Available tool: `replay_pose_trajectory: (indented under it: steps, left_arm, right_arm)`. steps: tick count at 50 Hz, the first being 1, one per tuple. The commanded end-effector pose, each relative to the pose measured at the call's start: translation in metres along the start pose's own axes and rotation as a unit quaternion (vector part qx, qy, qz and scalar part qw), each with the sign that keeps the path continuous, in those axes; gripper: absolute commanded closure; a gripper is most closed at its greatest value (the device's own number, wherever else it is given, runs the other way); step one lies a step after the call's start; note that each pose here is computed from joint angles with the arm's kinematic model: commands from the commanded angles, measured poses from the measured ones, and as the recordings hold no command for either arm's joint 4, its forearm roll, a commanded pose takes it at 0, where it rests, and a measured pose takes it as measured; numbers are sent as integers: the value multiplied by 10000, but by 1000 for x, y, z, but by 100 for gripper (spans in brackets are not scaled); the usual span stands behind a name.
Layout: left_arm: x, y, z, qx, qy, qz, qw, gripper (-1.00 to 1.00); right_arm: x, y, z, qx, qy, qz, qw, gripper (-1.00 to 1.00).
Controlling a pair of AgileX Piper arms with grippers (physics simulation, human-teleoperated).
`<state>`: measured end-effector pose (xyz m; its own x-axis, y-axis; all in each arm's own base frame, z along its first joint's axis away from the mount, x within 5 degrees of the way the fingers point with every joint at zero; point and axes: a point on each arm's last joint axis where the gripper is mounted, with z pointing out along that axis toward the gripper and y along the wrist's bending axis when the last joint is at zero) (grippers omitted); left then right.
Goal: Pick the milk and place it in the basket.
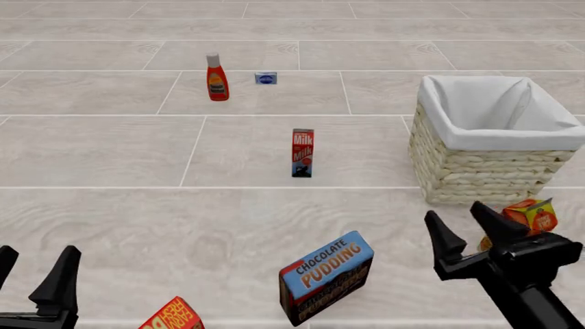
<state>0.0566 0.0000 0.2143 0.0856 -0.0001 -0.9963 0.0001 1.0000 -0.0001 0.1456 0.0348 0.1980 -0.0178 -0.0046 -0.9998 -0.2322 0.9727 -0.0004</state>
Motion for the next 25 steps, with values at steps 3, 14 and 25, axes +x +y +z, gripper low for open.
replay_pose_trajectory:
  steps: [3, 14, 25]
  left_arm:
    - [0, 0, 0, 0, 1, -1, 10000, -100]
    - [0, 0, 0, 0, 0, 0, 10000, -100]
    - [0, 0, 0, 0, 0, 0, 10000, -100]
  right_arm:
    - [-158, 14, 37, -370, 252, -324, 9985, -100]
    - [-182, 23, 79, -518, 520, -356, 9967, -100]
    - [-178, 43, 129, -750, 1005, -87, 9921, -100]
